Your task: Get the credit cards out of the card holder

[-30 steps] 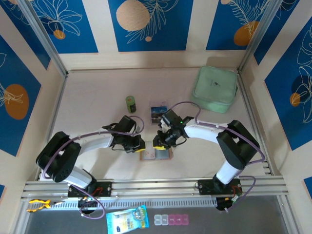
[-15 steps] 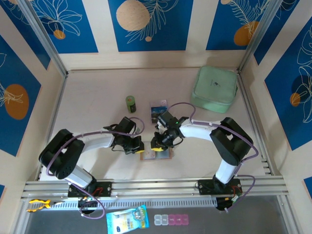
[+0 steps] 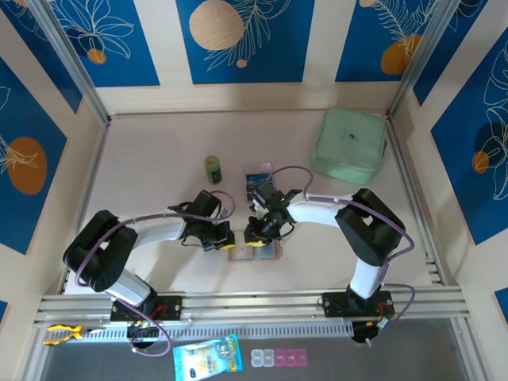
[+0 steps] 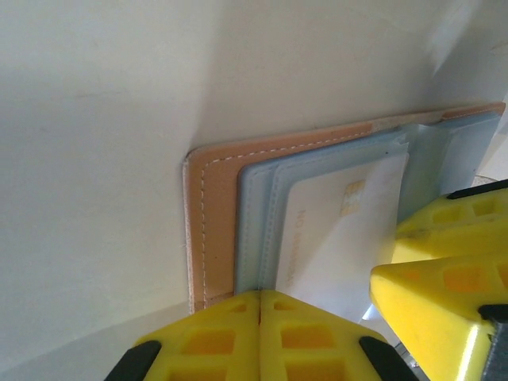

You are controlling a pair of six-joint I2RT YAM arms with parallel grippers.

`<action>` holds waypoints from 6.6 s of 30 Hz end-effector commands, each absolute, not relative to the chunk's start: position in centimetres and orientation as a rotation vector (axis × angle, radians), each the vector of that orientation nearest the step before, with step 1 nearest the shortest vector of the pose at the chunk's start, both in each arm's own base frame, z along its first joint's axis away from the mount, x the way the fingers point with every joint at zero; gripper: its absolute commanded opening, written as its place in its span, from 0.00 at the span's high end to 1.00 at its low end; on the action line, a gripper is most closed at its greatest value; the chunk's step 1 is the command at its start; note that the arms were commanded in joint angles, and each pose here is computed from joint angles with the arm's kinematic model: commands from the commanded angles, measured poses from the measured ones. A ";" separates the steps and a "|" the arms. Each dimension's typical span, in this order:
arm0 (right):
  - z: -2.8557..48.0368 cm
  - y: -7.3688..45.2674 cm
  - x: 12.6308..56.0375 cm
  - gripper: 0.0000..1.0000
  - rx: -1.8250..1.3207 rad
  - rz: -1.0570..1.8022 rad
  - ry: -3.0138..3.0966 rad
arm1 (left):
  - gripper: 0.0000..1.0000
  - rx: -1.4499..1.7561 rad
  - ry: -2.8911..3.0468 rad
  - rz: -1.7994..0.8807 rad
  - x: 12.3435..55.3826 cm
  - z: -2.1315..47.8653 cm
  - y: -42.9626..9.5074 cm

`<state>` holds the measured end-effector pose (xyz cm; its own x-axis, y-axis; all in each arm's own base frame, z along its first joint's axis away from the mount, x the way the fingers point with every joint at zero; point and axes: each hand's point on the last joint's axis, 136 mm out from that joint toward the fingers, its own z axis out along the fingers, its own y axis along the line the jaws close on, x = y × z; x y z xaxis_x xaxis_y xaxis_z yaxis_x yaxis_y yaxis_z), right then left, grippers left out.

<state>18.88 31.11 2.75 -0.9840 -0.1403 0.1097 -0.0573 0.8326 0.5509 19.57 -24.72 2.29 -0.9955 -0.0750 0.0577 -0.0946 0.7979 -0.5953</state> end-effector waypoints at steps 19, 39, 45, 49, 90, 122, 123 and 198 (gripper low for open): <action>2.2 31.5 17.9 0.75 0.174 -0.831 -2.816 | 0.92 0.168 -2.951 0.881 18.6 1.3 -23.1; 3.1 30.5 18.7 0.75 0.223 -0.770 -2.902 | 0.90 0.143 -2.967 0.888 19.1 2.2 -23.3; 3.6 30.5 18.7 0.75 0.237 -0.781 -2.908 | 0.90 0.118 -2.981 0.933 19.9 3.7 -23.9; 4.0 30.5 18.8 0.75 0.241 -0.793 -2.917 | 0.91 0.099 -2.978 0.970 20.0 4.7 -24.5; 4.0 29.6 18.8 0.75 0.117 -0.927 -2.870 | 0.91 0.007 -2.990 0.902 19.5 4.2 -25.4; 2.3 30.6 18.6 0.77 0.096 -1.019 -2.750 | 0.95 -0.005 -2.952 0.724 17.6 0.9 -24.0; 2.4 30.6 18.6 0.78 0.094 -1.033 -2.747 | 0.95 -0.002 -2.952 0.726 17.5 0.9 -24.0; 6.5 27.7 18.1 0.91 0.073 -0.825 -2.941 | 0.91 -0.031 -2.962 0.848 18.8 3.7 -25.6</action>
<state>18.45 27.86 5.47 -0.9938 -0.0703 0.0856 -0.0162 0.8567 0.5156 18.66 -25.36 2.62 -0.9975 0.0243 0.0665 -0.0144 0.8499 -0.5267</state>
